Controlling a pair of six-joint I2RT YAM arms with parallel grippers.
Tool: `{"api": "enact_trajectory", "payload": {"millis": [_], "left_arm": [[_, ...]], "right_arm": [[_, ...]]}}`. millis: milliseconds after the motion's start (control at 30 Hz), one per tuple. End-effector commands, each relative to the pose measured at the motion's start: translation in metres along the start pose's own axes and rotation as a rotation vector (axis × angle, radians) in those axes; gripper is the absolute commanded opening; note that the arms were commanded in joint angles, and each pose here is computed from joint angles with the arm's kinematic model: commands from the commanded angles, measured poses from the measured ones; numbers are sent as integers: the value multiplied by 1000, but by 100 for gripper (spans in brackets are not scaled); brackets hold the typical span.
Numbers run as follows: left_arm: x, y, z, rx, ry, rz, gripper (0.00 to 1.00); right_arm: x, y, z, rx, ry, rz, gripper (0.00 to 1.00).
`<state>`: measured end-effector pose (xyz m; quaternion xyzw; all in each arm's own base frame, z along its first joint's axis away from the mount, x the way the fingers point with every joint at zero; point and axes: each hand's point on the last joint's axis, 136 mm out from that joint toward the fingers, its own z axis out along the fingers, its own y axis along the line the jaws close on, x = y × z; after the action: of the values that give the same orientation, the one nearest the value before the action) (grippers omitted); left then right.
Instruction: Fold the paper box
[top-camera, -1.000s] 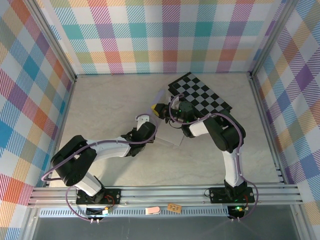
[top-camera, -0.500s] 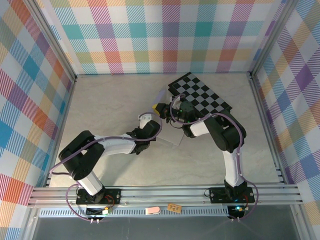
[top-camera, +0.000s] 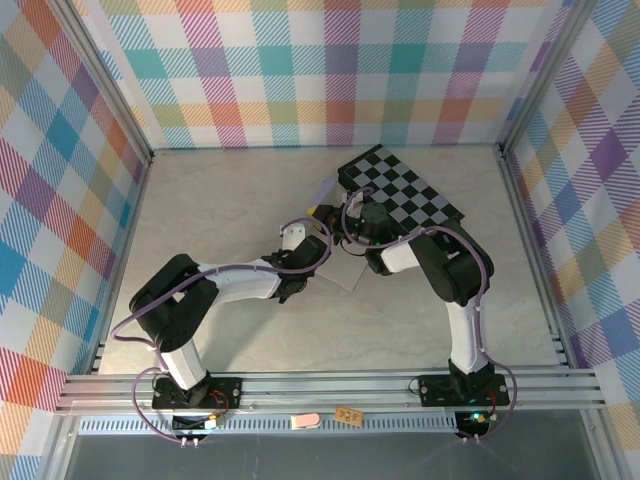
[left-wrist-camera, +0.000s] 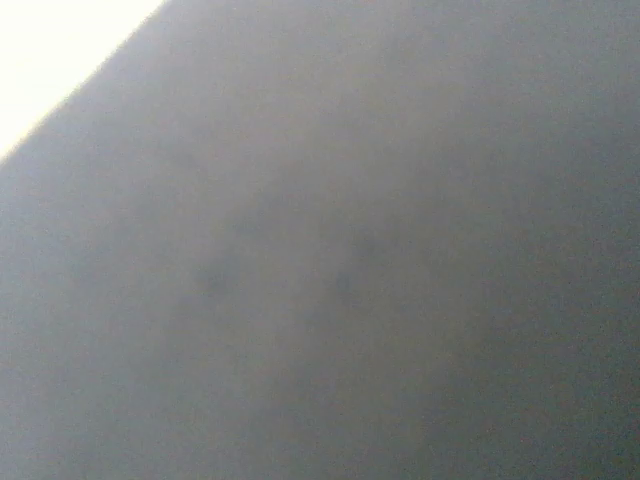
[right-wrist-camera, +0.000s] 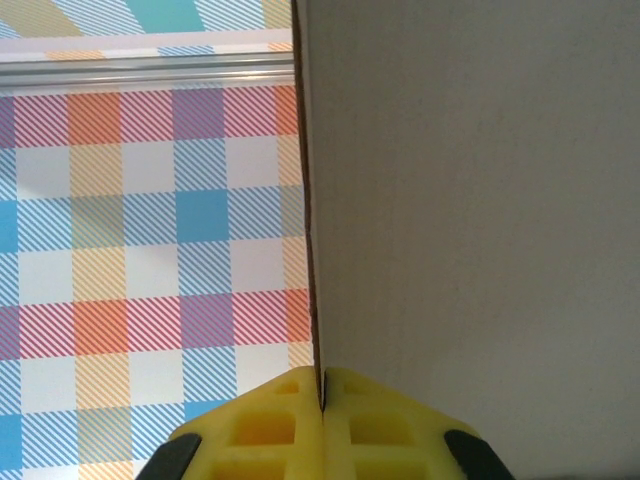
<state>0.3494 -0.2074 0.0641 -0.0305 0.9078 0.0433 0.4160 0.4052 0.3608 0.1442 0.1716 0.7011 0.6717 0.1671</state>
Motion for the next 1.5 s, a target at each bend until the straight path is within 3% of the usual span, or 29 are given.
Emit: {"api": "enact_trajectory", "payload": {"millis": [0,100,200,400,500,700,800,1000,1467], "left_arm": [[-5,12,4,-85,-10,-27,0],[-6,15,6,-113,-8,-37,0],[-6,15,10,-120,0,-60,15],[-14,19,14,-150,-22,-103,17],[-18,18,16,-148,-31,-114,24],[-25,22,21,-171,-47,-138,26],[-29,23,24,-191,-56,-148,24],[-36,24,27,-242,-67,-169,0],[-43,27,24,-284,-63,-176,0]], "right_arm": [[20,-44,-1,159,58,105,0],[18,-42,1,161,54,107,0],[17,-42,2,163,50,112,0],[17,-44,2,169,52,120,0],[16,-45,3,174,49,128,0],[13,-44,5,184,36,144,0],[11,-44,7,190,27,153,0],[7,-40,10,194,6,169,0],[3,-29,19,216,-15,200,0]]}}
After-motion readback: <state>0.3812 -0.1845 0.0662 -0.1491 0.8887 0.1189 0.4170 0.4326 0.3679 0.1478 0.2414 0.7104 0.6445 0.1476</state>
